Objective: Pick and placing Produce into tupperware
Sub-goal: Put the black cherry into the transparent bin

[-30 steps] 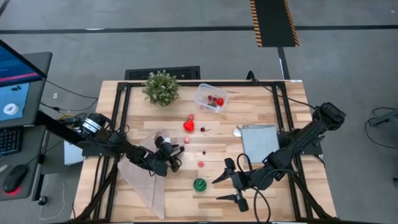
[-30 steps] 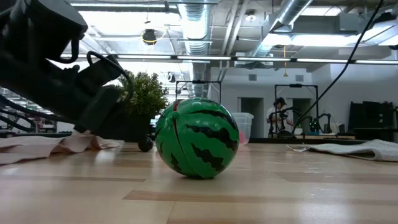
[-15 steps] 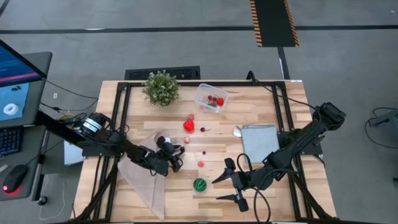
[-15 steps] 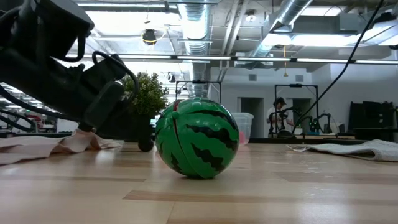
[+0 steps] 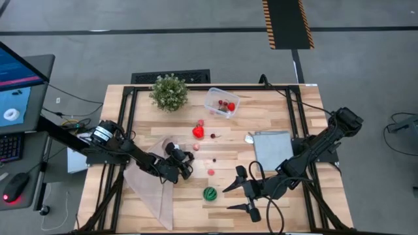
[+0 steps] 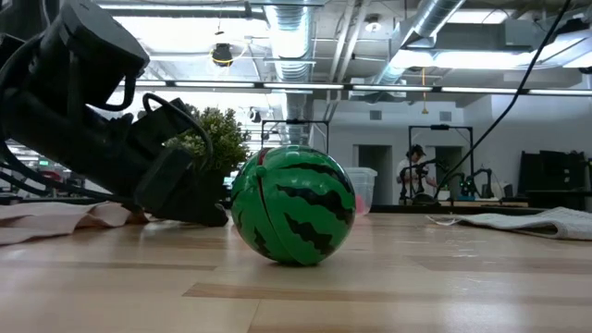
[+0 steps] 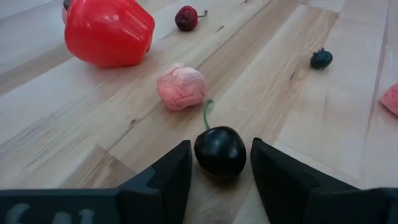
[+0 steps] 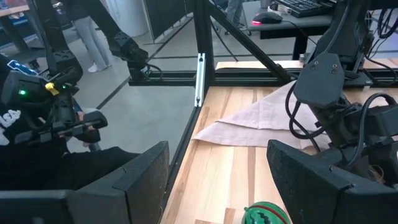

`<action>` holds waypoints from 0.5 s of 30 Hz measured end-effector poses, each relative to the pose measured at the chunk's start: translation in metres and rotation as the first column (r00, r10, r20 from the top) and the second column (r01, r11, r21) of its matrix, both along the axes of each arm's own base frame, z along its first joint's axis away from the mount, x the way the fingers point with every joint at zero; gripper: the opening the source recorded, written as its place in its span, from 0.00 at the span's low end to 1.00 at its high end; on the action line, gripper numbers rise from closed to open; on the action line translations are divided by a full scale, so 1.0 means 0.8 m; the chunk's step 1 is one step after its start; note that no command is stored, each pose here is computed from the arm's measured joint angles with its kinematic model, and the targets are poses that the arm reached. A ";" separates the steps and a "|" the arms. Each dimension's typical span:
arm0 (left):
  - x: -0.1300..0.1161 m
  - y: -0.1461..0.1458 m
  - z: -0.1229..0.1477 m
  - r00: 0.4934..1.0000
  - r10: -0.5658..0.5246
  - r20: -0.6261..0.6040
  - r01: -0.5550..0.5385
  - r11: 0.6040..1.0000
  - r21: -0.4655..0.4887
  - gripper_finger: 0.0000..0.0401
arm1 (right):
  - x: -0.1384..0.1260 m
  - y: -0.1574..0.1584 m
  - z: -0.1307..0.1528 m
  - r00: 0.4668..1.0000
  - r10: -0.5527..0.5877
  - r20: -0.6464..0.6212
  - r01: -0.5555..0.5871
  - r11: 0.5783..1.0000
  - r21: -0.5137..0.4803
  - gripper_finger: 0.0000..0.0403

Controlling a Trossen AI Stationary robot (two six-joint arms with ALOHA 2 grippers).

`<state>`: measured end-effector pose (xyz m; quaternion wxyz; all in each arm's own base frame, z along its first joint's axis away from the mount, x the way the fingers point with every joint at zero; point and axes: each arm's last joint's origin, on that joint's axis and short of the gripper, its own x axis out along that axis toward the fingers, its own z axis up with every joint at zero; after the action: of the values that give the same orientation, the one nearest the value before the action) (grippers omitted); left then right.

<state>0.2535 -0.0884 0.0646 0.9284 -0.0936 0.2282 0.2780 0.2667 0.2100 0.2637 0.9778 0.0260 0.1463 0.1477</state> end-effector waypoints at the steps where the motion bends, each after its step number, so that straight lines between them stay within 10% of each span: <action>1: 0.000 0.000 0.000 1.000 -0.001 -0.001 0.001 1.000 0.002 0.39 | 0.000 0.000 0.000 1.000 0.000 0.000 0.000 1.000 0.000 0.73; 15: 0.001 -0.005 0.002 0.998 -0.055 -0.001 0.055 0.998 0.030 0.23 | 0.000 0.000 0.000 1.000 0.000 0.000 0.000 1.000 0.001 0.73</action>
<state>0.2547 -0.0923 0.0661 0.9369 -0.0735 0.2266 0.2558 0.2667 0.2099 0.2638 0.9778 0.0263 0.1460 0.1478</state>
